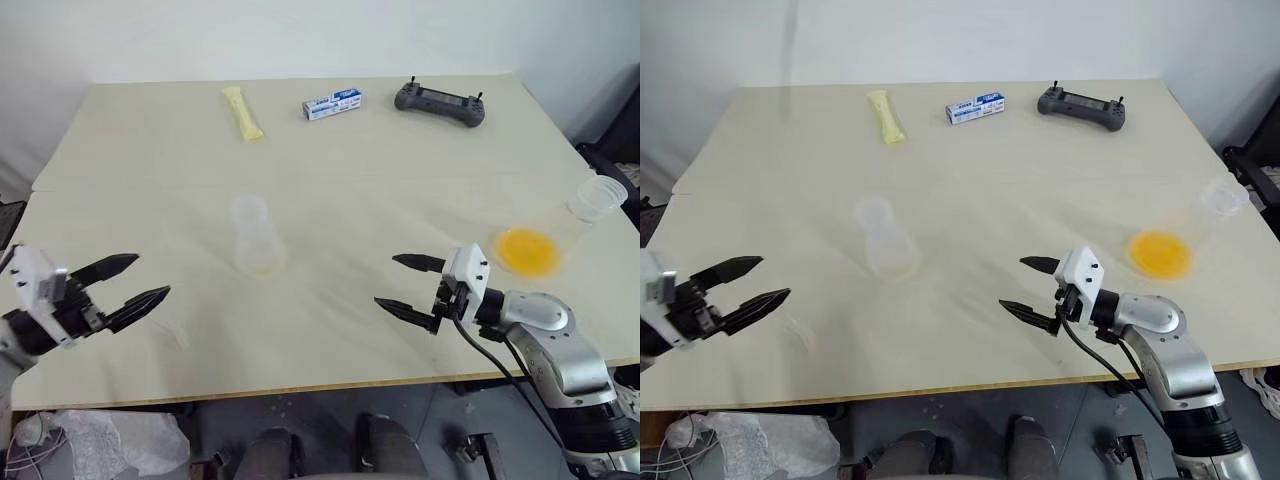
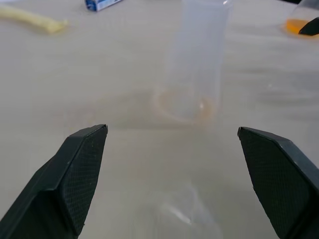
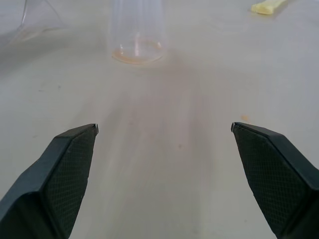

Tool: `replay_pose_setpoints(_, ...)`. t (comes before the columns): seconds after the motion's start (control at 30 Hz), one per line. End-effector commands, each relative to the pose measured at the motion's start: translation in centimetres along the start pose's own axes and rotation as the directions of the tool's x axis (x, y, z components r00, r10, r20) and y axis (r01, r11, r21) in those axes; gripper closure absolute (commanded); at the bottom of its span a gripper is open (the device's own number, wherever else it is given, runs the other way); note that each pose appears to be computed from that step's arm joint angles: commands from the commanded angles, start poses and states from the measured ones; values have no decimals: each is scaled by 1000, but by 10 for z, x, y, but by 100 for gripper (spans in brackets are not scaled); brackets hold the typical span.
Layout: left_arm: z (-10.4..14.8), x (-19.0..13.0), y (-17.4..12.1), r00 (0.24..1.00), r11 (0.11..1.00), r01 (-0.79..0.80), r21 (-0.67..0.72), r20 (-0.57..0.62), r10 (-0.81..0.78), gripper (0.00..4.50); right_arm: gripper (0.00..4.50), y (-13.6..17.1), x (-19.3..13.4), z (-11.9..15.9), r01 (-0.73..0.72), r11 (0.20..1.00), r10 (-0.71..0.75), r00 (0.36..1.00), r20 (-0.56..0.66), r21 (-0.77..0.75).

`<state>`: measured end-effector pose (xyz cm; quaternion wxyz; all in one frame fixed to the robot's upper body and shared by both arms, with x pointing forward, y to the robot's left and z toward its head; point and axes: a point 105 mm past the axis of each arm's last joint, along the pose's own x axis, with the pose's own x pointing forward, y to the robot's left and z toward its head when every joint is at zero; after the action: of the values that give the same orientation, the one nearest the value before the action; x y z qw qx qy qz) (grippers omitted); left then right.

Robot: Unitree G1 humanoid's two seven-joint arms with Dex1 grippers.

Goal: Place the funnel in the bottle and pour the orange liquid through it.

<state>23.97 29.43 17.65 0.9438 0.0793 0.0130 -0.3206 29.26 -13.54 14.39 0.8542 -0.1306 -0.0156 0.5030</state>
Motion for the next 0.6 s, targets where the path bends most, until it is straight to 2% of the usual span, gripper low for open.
replay_pose_setpoints(0.03,13,-20,-7,998,998,-58,28,29,58,5,0,0,7,9,-32,999,33,999,43,-26)
replay_pose_setpoints(0.1,13,-30,-11,997,996,-80,24,23,80,5,0,0,11,10,-47,999,48,998,49,-22)
replay_pose_setpoints(0.2,13,-24,-18,998,998,-59,31,17,58,5,0,2,15,8,-73,997,74,996,51,-20)
replay_pose_setpoints(0.33,16,4,-26,999,998,36,44,25,-37,5,0,0,21,11,-82,996,84,995,63,-26)
replay_pose_setpoints(0.4,22,21,-24,993,995,58,86,95,-66,5,0,1,21,12,-85,996,86,994,62,-29)
replay_pose_setpoints(0.5,18,45,-22,987,986,144,90,60,-149,5,0,2,18,16,-79,996,82,994,70,-38)
replay_pose_setpoints(0.6,24,66,-11,980,981,155,115,109,-168,5,0,3,13,21,-45,998,49,995,86,-38)
